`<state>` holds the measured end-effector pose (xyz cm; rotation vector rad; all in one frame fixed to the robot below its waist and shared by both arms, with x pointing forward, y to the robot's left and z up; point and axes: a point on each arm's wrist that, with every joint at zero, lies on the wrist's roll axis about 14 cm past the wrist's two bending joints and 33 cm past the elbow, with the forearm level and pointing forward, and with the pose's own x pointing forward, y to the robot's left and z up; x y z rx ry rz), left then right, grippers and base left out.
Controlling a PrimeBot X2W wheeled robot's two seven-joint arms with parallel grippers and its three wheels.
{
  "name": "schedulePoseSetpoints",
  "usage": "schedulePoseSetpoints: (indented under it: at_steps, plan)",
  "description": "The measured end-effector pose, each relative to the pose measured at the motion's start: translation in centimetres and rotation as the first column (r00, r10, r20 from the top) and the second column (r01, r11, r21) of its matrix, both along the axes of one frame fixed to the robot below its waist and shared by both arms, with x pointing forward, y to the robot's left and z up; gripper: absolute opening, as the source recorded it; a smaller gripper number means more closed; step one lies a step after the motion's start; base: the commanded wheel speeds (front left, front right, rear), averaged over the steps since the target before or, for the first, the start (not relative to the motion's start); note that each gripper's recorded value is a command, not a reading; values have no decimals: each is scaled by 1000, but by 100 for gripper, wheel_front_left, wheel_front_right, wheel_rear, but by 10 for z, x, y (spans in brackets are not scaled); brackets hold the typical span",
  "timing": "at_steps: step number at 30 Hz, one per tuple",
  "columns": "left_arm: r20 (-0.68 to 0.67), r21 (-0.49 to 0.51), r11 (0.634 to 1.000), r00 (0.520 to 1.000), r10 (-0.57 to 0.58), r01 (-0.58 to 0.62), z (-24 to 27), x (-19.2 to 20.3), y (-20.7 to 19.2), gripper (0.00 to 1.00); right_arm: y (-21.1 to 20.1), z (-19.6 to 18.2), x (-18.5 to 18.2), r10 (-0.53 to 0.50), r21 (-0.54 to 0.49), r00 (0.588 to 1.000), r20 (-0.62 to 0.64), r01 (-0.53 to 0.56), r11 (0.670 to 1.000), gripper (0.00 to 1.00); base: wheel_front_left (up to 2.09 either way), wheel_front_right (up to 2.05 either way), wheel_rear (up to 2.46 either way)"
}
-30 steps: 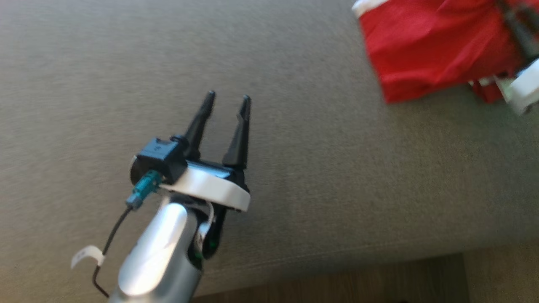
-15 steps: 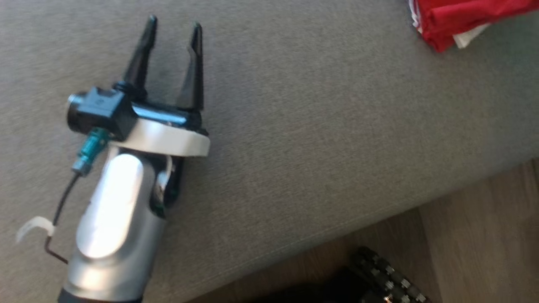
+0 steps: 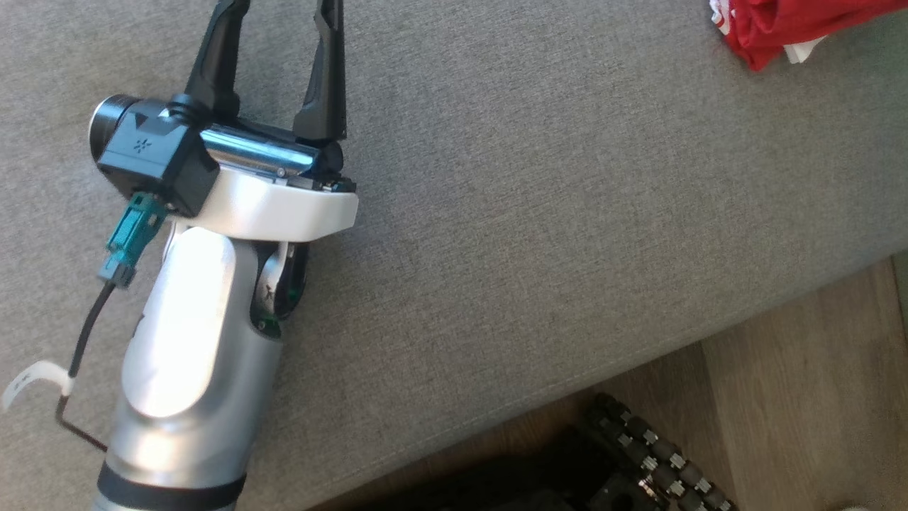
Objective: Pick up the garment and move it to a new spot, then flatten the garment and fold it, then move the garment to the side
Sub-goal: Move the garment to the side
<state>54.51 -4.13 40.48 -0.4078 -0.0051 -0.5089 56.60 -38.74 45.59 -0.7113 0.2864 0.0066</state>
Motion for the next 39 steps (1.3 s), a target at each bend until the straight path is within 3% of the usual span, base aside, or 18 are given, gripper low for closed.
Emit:
schedulePoseSetpoints:
  at_steps: [1, 12, 20, 26, 39]
  plan:
    - [1, 1, 1000, 1000, 3, -3, 1, 0, 1, 100, -2, -1, -1, -13, 10, 1000, 0, 13, 1000, 100, 0, 0, 0]
    - [-74, 47, 998, 996, 42, -38, 7, -23, 25, 100, 1, 51, -4, -19, 12, 993, 115, 18, 1000, 100, 0, 0, 0]
    - [-78, 47, 980, 978, 195, -192, 46, -45, 68, 100, 54, 113, -10, 40, 161, 941, 336, -99, 982, 100, 0, 0, 0]
    - [-14, 68, 955, 957, 290, -288, 81, -69, 100, 100, 111, 124, -34, 54, 338, 896, 442, -221, 915, 100, 0, 0, 0]
    - [30, 63, 899, 901, 433, -434, 114, -127, 157, 100, 191, 94, -96, -37, 612, 891, 452, -279, 740, 100, 0, 0, 0]
